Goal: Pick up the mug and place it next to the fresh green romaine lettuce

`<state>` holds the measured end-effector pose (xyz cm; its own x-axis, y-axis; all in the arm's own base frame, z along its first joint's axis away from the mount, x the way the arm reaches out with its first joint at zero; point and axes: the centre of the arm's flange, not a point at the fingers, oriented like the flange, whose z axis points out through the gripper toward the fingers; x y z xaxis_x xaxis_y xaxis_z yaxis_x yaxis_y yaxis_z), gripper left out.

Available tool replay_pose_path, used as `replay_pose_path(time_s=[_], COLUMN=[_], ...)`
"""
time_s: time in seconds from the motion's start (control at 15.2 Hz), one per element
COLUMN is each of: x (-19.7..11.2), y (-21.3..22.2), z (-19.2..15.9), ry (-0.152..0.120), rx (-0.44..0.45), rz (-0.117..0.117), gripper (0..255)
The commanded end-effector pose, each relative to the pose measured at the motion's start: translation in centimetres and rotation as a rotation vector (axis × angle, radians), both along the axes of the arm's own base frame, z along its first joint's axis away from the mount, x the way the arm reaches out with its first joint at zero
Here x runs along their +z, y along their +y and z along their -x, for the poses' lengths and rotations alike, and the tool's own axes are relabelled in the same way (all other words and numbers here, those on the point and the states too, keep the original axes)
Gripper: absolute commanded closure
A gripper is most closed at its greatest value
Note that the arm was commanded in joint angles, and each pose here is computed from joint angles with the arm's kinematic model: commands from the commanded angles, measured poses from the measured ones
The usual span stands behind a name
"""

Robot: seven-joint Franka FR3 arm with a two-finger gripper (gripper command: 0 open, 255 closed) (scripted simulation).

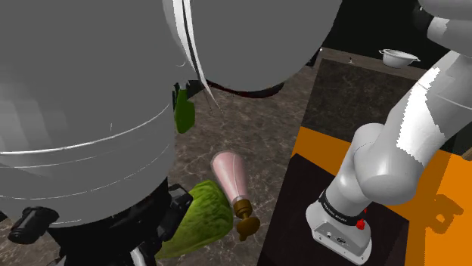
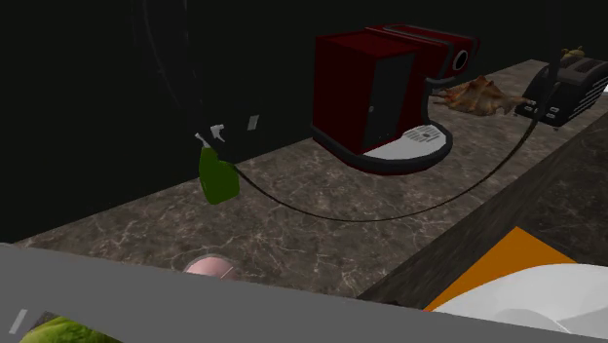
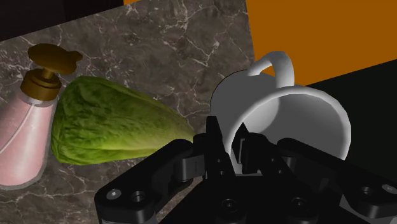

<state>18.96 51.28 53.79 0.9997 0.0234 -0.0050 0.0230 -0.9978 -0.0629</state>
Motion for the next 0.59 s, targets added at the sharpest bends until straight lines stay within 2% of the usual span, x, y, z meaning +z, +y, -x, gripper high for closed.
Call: replay_pose_path(time_s=[0.0,0.53], x=[-1.0,-5.2], y=[0.1,0.1], z=[0.1,0.1], ry=[0.000,0.000], rx=[0.000,0.000], rz=[-0.001,-0.001], gripper=[255,255])
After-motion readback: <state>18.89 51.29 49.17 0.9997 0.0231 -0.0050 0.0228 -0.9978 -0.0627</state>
